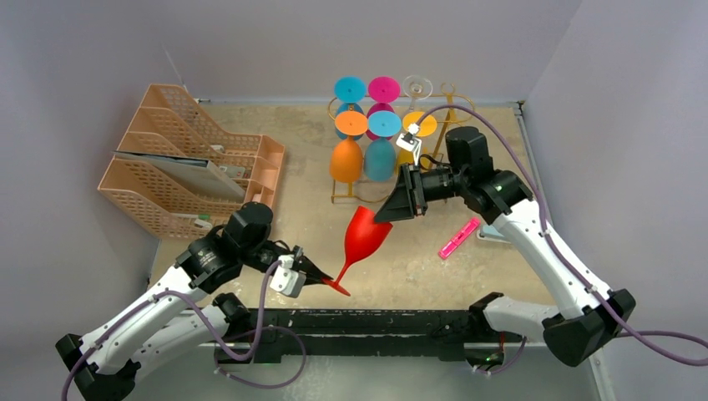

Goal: Take the wine glass off the wine glass rack
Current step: Place the wine glass at the center of the board, then pick up the wine glass from the wine rack.

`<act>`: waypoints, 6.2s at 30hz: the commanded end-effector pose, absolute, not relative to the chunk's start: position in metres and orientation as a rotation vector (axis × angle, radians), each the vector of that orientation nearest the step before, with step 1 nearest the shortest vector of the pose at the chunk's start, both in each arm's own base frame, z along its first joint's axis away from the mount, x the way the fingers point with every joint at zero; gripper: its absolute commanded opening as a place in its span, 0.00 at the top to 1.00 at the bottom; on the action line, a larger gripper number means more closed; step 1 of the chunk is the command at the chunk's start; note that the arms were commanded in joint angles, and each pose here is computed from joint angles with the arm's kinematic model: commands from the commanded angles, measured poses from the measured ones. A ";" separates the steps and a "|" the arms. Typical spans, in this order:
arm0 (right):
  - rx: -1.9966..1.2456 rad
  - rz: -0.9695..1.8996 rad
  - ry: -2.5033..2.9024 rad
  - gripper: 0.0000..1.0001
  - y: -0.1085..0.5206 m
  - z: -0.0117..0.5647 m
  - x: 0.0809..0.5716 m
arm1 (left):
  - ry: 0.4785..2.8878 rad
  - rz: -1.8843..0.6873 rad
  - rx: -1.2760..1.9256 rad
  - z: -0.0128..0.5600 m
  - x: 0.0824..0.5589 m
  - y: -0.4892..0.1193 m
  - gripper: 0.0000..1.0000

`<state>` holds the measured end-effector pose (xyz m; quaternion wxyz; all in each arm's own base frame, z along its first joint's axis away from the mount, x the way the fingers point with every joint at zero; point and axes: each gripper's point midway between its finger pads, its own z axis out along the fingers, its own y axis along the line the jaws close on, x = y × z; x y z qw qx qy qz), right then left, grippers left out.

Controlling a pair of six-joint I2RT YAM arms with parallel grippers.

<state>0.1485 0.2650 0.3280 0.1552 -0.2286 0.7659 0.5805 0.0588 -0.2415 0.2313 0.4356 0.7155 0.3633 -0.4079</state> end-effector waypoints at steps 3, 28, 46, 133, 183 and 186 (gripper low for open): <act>-0.761 1.750 2.155 0.59 0.277 0.340 0.134 | 0.810 -1.025 1.769 0.243 0.058 -0.247 1.00; -0.872 1.670 2.140 1.00 0.278 0.342 0.111 | 0.946 -1.016 1.729 0.232 0.068 -0.246 0.43; -0.811 1.057 2.268 1.00 0.247 0.298 0.143 | 1.521 -0.631 0.978 0.249 0.170 -0.210 0.16; -0.873 0.605 2.130 0.55 0.365 0.273 0.197 | 1.844 -0.008 -0.047 0.273 0.224 -0.038 0.09; 0.646 0.873 1.911 0.53 0.134 0.366 0.357 | 2.001 -0.140 0.233 0.227 0.247 -0.097 0.05; 0.633 0.865 1.915 0.56 0.135 0.366 0.362 | 2.004 -0.141 0.240 0.227 0.248 -0.098 0.05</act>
